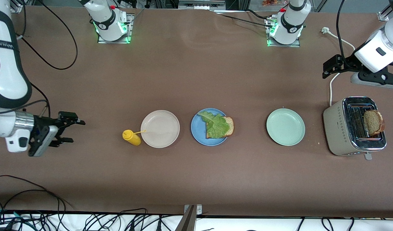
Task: Make sandwich in blue plate with both arms
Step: 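Withdraw the right gripper to rest while the left gripper reaches the toaster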
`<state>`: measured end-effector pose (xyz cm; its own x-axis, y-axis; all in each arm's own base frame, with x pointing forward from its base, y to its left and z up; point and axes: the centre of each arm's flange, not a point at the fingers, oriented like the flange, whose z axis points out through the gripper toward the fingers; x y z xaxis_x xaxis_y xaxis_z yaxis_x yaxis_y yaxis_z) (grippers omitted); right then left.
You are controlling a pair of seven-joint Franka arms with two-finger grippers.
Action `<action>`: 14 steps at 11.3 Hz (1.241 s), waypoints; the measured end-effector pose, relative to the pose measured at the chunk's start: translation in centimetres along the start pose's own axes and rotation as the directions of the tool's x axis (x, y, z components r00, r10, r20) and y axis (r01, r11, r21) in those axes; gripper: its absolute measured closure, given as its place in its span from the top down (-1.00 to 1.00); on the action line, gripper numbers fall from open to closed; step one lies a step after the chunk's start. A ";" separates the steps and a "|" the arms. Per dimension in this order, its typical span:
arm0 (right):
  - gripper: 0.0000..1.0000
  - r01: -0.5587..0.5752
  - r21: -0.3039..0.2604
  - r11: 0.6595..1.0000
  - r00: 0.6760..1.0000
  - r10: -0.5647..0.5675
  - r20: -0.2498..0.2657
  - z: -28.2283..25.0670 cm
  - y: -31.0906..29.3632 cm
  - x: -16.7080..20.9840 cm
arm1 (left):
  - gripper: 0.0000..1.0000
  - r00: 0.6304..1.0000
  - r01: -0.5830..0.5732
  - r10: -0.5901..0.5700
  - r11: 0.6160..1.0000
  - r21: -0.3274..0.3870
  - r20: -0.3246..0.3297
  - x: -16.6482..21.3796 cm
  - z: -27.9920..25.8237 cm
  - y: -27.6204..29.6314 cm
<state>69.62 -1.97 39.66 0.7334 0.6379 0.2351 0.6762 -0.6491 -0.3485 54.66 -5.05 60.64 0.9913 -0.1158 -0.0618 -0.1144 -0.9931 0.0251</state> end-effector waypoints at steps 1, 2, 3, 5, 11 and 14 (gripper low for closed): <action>1.00 -0.080 -0.040 0.996 0.997 0.080 0.007 -2.0 -1.4 0.5 | 1.00 1.000 0.000 0.000 1.000 0.000 0.000 0.0 0.0 0.0; 1.00 -0.176 -0.079 0.981 0.984 0.177 0.008 -3.5 -3.3 1.4 | 1.00 1.000 0.000 0.000 1.000 0.000 0.000 0.0 0.0 0.0; 1.00 -0.260 -0.133 0.956 0.964 0.264 0.014 -4.5 -5.3 2.3 | 1.00 1.000 0.000 0.000 1.000 0.000 0.000 0.0 0.0 0.0; 1.00 -0.356 -0.231 0.906 0.930 0.368 0.012 -5.9 -9.4 3.9 | 1.00 1.000 0.000 0.000 1.000 0.000 0.000 0.0 0.0 0.0; 1.00 -0.473 -0.413 0.778 0.861 0.508 -0.030 -9.4 -19.3 3.6 | 1.00 1.000 0.000 0.000 1.000 0.000 0.000 0.0 0.0 0.0; 1.00 -0.555 -0.437 0.708 0.817 0.562 -0.128 -14.4 -15.9 -0.1 | 1.00 1.000 0.000 0.000 1.000 0.000 0.000 0.0 0.0 0.0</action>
<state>59.76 2.33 58.21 0.9882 0.1038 0.1124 0.1023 -0.9946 0.0190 54.66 -5.04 60.65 0.9914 -0.1157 -0.0619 -0.1144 -0.9931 0.0250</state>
